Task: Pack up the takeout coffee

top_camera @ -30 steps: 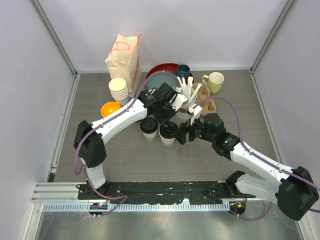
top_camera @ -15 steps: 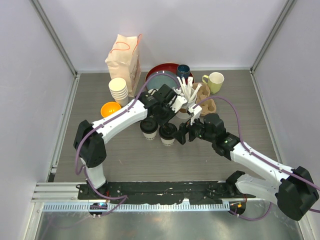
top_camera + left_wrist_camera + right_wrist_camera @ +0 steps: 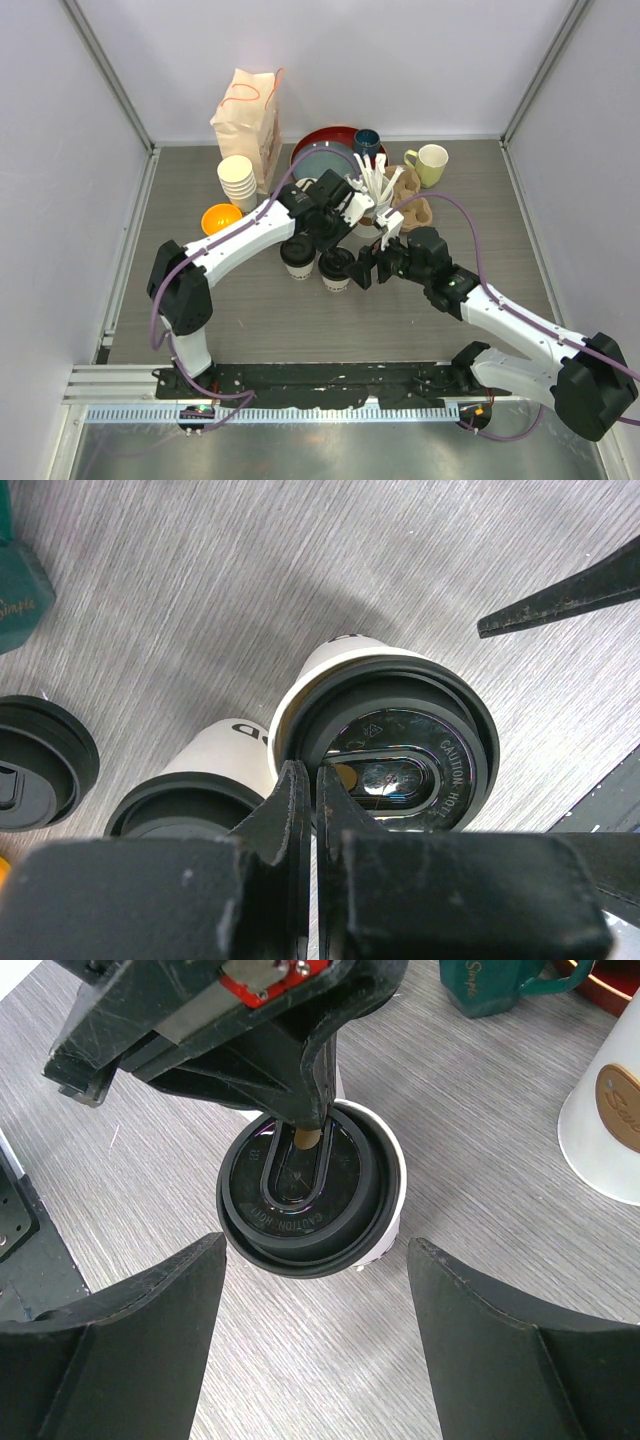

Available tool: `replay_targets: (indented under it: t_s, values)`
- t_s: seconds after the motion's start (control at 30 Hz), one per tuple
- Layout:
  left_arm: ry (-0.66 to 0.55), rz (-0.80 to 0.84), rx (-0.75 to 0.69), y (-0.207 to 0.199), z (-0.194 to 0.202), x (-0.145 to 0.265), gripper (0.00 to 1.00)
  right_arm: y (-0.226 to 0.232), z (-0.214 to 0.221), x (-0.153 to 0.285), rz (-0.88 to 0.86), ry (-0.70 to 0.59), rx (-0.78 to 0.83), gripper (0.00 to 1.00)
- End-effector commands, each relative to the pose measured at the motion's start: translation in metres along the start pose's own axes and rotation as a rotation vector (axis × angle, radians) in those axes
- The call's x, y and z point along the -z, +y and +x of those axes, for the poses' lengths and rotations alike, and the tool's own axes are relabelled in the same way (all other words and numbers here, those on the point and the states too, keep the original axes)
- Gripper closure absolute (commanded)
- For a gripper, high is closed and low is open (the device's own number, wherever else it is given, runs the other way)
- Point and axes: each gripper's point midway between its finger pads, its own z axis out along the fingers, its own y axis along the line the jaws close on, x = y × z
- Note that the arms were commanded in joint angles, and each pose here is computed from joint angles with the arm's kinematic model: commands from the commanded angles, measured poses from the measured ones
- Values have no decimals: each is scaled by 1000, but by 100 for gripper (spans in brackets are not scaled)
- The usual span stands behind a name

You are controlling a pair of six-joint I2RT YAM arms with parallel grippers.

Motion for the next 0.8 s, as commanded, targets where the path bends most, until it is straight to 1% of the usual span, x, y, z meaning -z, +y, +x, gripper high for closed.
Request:
replay_targets:
  t_s: [0.0,0.07,0.13,0.27,0.43,0.5,0.63,0.73,0.77]
  values:
    - [-21,8,-12,-3,-2,4,100,3,-6,-1,-18,-32,15,22]
    - [-24,5,-16,-3,-3,7,100,3,-4,-3,-15,-27,12,22]
    - [-31,1,-18,-2,-5,10,94,1,-5,-4,-3,-29,-2,23]
    - [-46,-4,-19,-1,-9,16,86,-3,-2,-10,13,-12,-29,29]
    - [-59,3,-17,-3,-13,22,76,-1,-6,-12,0,-23,-44,30]
    - [-63,7,-16,-4,-13,23,76,1,-7,-11,-2,-29,-45,30]
    - [-91,2,-21,-4,-20,31,68,3,-11,-9,-10,-44,-46,30]
    - [-115,-15,-24,-1,-26,40,66,5,-19,-7,-13,-67,-57,30]
    - [-124,-17,-23,0,-28,43,66,5,-21,-6,-10,-74,-62,32]
